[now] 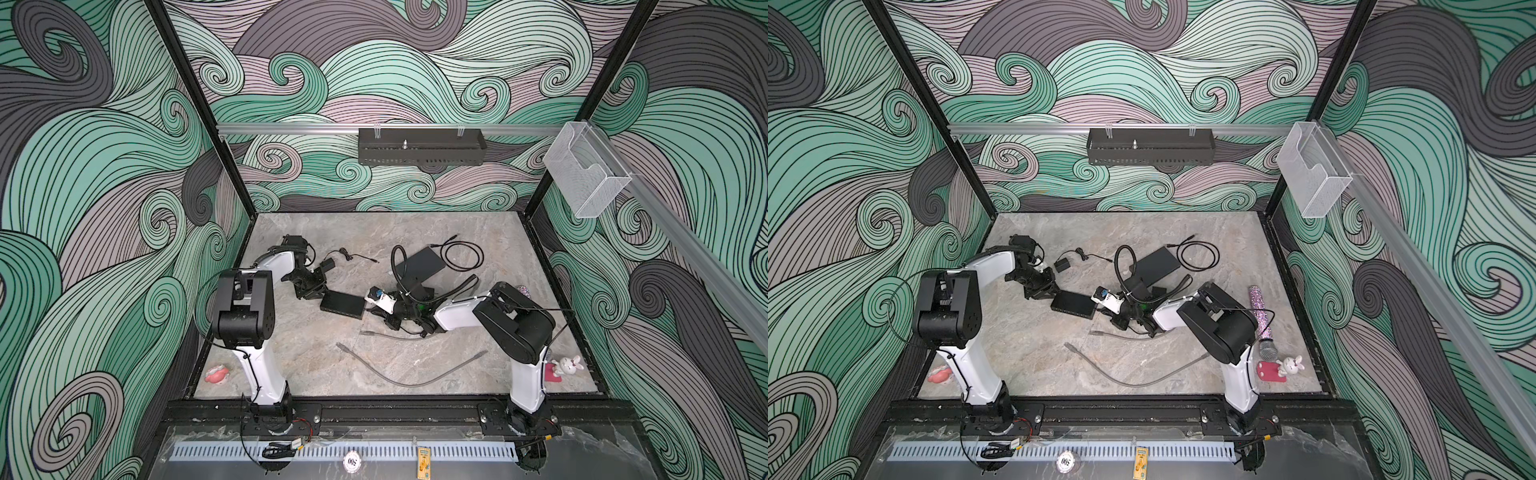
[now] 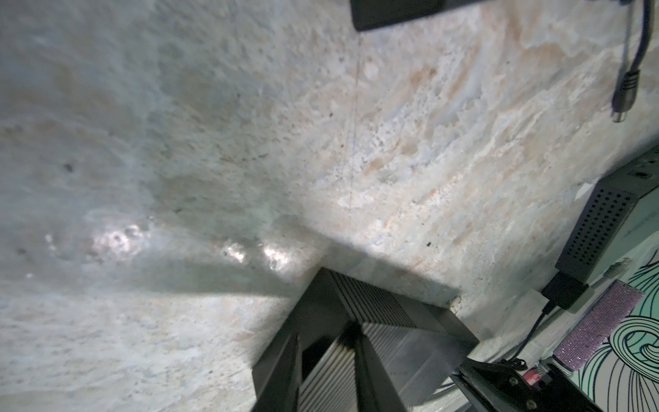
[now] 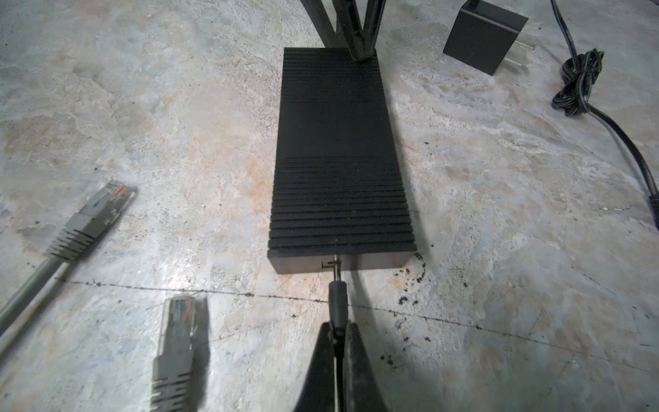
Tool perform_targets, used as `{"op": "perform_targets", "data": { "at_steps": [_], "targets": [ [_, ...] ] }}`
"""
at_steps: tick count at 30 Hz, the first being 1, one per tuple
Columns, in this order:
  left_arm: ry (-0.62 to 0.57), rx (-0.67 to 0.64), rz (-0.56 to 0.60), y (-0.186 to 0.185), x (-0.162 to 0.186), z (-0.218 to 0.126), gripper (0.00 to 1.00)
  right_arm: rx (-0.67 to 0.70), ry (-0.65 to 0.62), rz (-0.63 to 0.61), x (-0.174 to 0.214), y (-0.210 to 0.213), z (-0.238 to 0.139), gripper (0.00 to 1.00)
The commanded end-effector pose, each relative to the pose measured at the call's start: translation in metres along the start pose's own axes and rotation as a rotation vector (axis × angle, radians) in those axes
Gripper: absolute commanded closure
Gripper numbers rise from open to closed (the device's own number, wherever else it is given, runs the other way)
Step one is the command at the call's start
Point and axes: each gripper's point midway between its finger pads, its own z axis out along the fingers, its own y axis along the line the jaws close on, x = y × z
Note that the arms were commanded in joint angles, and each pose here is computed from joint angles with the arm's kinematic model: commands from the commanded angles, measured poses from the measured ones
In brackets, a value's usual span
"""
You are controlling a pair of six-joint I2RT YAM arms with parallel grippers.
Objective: Insert the plug into the switch port
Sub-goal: 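Push the barrel plug with the right gripper into the finned box's port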
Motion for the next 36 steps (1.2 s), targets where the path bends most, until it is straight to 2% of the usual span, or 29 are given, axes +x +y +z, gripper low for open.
{"op": "perform_targets", "data": {
  "at_steps": [1, 8, 20, 36],
  "targets": [
    [0.077, -0.028, -0.001, 0.002, 0.015, 0.013, 0.74, 0.011, -0.042, -0.006, -0.014, -0.004, 0.0, 1.0],
    [0.078, -0.028, 0.0, 0.002, 0.016, 0.013, 0.74, -0.087, -0.053, -0.027, -0.018, 0.012, -0.001, 1.0],
    [0.081, -0.025, 0.001, 0.001, 0.016, 0.014, 0.74, -0.005, -0.03, -0.007, -0.013, -0.001, 0.003, 1.0],
    [0.107, -0.014, 0.007, -0.003, 0.021, 0.021, 0.74, -0.037, -0.058, -0.01, -0.018, 0.006, 0.005, 1.0]
  ]
}}
